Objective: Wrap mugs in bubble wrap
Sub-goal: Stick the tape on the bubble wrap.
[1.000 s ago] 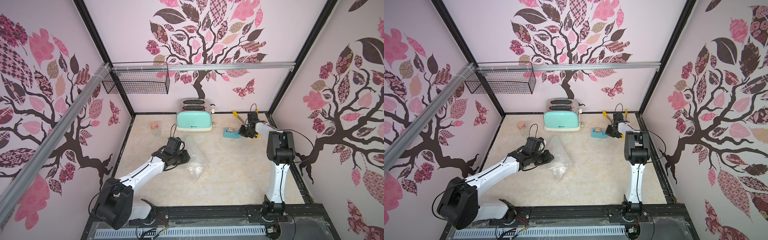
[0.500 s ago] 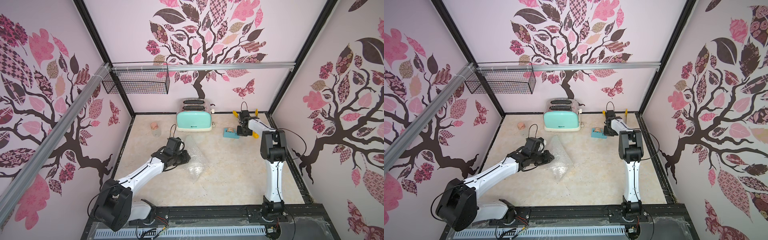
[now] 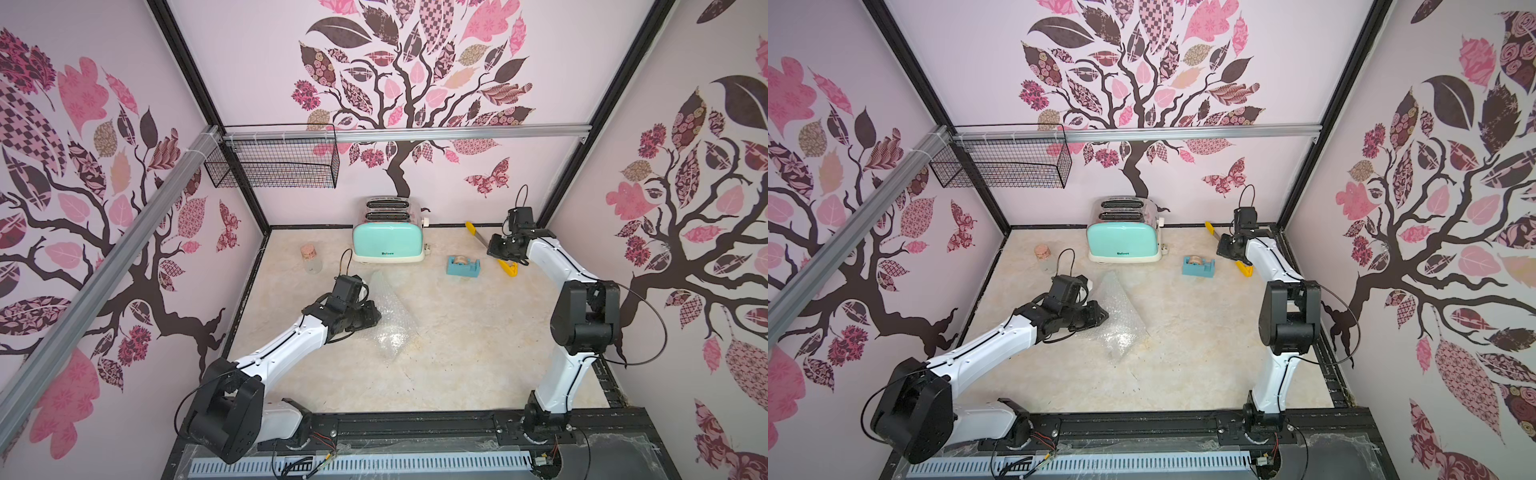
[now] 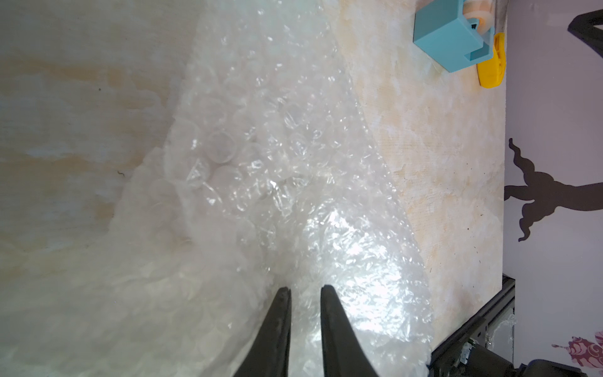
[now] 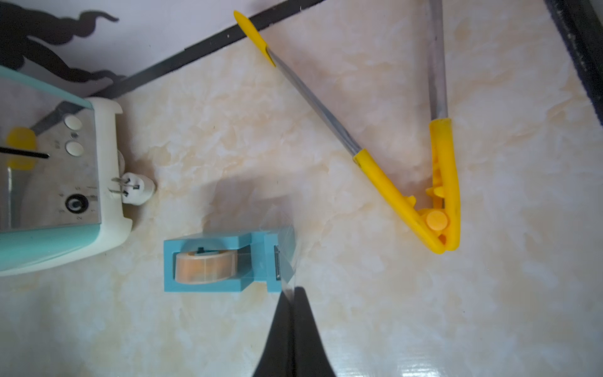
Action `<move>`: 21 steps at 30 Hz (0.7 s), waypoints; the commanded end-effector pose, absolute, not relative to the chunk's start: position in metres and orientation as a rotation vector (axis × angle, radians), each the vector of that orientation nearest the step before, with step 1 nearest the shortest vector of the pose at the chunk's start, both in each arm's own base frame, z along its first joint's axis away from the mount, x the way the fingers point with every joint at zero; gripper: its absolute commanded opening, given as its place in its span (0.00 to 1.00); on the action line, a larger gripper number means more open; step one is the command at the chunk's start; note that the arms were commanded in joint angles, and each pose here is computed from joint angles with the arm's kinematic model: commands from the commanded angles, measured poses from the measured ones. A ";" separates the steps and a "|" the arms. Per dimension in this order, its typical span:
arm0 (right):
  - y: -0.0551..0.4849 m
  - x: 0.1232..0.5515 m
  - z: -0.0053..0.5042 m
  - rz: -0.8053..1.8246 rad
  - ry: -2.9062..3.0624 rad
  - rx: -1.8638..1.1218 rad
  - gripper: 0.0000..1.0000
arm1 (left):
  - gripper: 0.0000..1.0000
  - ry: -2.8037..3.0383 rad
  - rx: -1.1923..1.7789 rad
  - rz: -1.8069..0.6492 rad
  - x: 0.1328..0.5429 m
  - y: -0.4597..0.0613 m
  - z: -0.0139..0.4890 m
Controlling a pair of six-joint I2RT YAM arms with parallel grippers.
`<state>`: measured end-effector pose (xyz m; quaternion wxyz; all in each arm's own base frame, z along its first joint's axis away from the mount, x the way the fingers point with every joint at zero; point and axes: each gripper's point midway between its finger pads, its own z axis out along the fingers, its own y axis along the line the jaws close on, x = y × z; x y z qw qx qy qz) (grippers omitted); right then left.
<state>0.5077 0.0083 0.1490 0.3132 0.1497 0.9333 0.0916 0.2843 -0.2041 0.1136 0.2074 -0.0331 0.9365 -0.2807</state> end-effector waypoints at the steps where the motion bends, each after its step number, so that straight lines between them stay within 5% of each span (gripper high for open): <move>1: 0.012 0.504 0.165 0.335 2.407 0.418 0.00 | 0.21 2.601 -0.078 -0.791 0.281 -0.205 0.116; 12: 0.043 0.492 0.199 0.621 2.308 0.341 0.00 | 0.21 2.613 -0.085 -0.774 0.282 -0.203 0.112; 21: 0.166 0.419 0.255 1.082 2.273 -0.016 0.00 | 0.21 2.625 -0.095 -0.757 0.284 -0.202 0.108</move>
